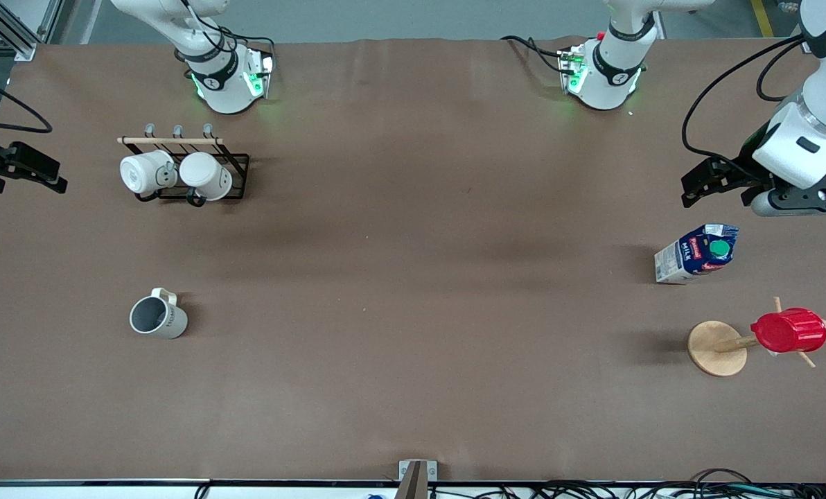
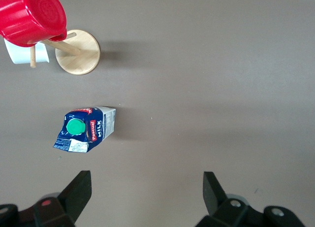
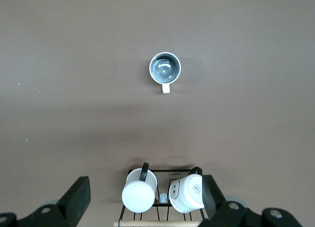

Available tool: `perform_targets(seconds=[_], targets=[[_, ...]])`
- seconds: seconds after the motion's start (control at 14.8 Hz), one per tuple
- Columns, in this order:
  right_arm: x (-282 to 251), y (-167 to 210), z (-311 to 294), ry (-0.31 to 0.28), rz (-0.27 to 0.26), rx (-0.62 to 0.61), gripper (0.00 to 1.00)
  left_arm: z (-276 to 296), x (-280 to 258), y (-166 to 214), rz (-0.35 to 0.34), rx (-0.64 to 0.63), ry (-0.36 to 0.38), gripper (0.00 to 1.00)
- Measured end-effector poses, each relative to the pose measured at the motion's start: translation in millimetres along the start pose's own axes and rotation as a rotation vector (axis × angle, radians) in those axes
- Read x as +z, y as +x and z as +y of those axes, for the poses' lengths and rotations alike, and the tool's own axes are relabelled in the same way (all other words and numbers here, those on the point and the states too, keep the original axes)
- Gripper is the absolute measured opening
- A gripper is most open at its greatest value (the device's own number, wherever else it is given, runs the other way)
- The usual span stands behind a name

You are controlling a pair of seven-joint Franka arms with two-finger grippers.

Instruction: Place cup and milk on table

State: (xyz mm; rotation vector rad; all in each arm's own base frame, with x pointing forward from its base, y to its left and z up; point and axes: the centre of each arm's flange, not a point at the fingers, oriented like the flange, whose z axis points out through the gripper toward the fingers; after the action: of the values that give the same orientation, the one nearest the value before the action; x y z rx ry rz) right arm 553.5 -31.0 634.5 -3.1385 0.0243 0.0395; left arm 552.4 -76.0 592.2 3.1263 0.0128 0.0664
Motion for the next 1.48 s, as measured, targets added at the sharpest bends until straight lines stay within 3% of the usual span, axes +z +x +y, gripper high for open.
perform_targets(seconds=[0.94, 1.15, 1.48], targets=[[4, 3, -1, -0.003, -0.003, -0.002, 1.00, -19, -4, 5, 0.020, -0.035, -0.001, 1.00], [49, 27, 3, -0.005, -0.042, 0.003, 1.00, -19, -5, 6, 0.022, -0.035, -0.002, 1.00], [181, 91, 19, -0.008, -0.097, 0.006, 1.00, -49, 9, 15, 0.012, -0.087, 0.001, 1.00]])
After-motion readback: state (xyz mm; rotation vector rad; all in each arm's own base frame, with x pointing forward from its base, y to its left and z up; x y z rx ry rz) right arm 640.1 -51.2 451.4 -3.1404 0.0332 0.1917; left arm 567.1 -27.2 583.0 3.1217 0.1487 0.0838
